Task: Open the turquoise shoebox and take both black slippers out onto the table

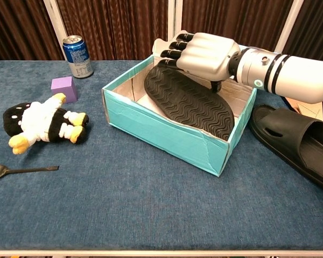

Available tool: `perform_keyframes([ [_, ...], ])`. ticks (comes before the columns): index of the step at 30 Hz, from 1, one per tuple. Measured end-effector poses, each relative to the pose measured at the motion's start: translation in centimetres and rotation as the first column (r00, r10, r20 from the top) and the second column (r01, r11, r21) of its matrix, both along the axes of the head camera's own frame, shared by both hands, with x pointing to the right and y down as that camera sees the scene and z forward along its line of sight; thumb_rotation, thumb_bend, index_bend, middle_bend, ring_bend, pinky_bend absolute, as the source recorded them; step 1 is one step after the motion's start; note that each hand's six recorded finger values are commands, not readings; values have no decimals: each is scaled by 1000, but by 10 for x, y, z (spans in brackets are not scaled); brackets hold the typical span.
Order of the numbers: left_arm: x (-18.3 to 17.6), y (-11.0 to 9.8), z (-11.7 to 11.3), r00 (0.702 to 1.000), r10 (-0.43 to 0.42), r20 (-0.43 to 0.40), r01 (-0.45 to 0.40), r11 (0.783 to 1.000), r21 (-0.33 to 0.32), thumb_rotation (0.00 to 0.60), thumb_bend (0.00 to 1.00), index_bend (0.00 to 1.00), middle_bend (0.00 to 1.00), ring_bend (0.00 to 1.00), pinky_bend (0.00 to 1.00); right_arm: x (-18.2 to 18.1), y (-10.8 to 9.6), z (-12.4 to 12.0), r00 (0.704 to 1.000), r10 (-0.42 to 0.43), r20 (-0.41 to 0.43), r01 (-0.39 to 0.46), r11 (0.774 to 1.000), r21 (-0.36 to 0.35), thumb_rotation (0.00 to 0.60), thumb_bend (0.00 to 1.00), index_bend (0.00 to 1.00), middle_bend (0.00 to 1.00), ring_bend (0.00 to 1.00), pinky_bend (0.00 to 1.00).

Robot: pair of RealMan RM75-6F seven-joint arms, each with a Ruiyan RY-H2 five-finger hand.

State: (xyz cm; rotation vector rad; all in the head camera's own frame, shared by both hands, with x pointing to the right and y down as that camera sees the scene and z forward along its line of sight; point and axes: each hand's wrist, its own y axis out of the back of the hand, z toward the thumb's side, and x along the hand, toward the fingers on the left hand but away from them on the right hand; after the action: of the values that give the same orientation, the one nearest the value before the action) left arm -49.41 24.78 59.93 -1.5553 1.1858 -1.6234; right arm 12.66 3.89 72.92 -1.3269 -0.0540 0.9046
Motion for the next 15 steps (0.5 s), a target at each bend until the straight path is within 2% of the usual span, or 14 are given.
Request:
perform_keyframes([
  [6, -1, 2, 0, 1000, -9, -2, 9, 1000, -1, 600, 0, 164, 103, 22, 129, -15, 5, -1, 999, -25, 37, 26, 999, -26, 600, 0, 0, 38, 0, 0],
  [11, -2, 4, 1, 1000, -15, -2, 15, 1000, -6, 600, 0, 164, 103, 22, 129, -14, 9, 4, 999, -44, 7, 44, 998, -44, 600, 0, 10, 50, 0, 0],
  [15, -2, 3, 0, 1000, -12, -2, 12, 1000, 0, 600, 0, 164, 103, 22, 129, -15, 11, 6, 998, -67, -10, 66, 996, -58, 600, 0, 58, 75, 0, 0],
])
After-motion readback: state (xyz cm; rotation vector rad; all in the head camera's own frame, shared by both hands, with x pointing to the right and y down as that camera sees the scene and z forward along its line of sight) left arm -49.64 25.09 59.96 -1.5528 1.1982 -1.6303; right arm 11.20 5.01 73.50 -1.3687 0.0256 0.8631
